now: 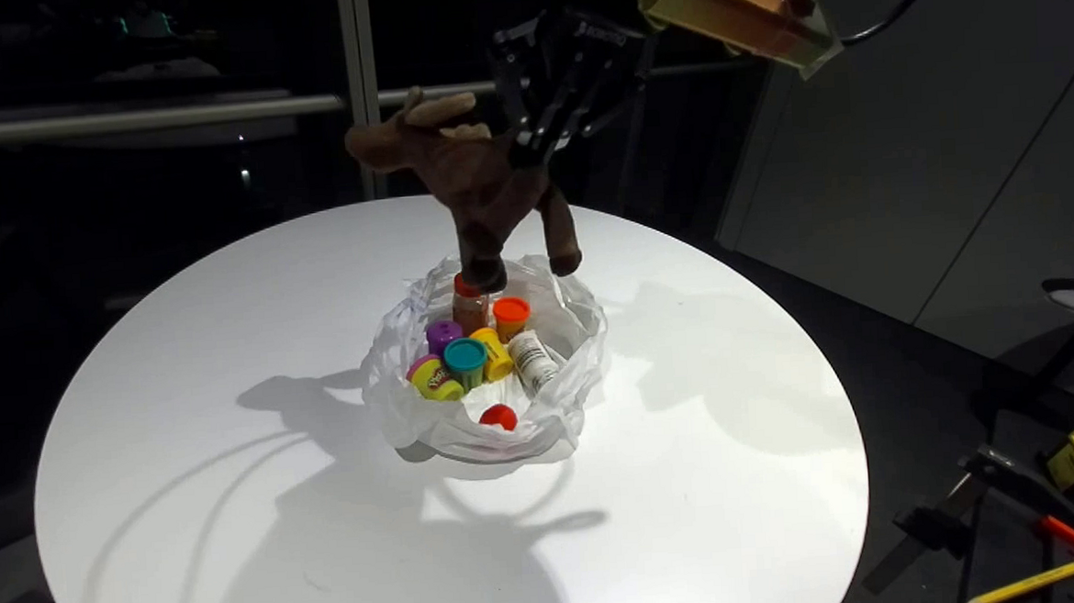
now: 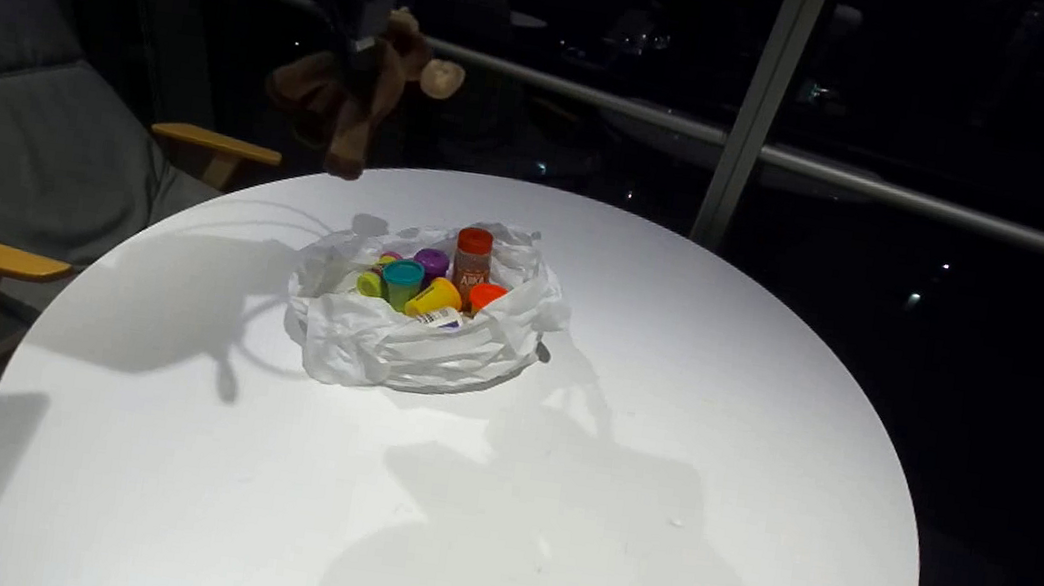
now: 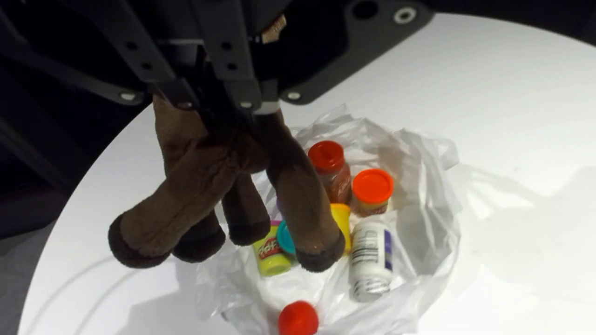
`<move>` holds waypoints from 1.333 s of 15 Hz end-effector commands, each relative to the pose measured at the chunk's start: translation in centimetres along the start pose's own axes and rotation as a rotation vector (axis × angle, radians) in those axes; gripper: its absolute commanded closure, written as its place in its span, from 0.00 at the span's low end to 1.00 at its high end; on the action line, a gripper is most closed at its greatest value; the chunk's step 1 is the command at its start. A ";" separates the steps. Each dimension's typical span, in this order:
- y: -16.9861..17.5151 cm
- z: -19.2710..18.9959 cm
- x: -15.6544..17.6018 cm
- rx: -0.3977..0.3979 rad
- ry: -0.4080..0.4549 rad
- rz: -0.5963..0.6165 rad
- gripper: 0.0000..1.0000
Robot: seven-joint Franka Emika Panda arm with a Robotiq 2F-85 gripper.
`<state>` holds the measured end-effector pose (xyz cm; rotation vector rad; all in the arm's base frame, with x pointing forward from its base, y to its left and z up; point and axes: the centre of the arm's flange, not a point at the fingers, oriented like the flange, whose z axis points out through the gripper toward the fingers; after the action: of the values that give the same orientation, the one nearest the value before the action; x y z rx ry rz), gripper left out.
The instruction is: Put the objects on the table into the plastic bag.
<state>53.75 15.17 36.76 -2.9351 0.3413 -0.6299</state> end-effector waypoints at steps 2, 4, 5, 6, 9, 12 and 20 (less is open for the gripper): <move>0.3 5.2 0.0 0.059 -0.074 0.030 0.89; 0.8 7.4 -0.2 0.067 -0.114 0.046 0.89; 1.1 8.2 -0.1 0.072 -0.132 0.054 0.89; 1.3 9.0 0.0 0.072 -0.142 0.059 0.89; 2.1 11.0 1.0 0.057 -0.136 0.072 0.89; 3.3 13.1 1.8 0.030 -0.125 0.079 0.89; 5.8 18.1 1.9 -0.012 -0.122 0.059 0.89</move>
<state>60.24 10.97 20.86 -2.9285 0.4483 -0.3683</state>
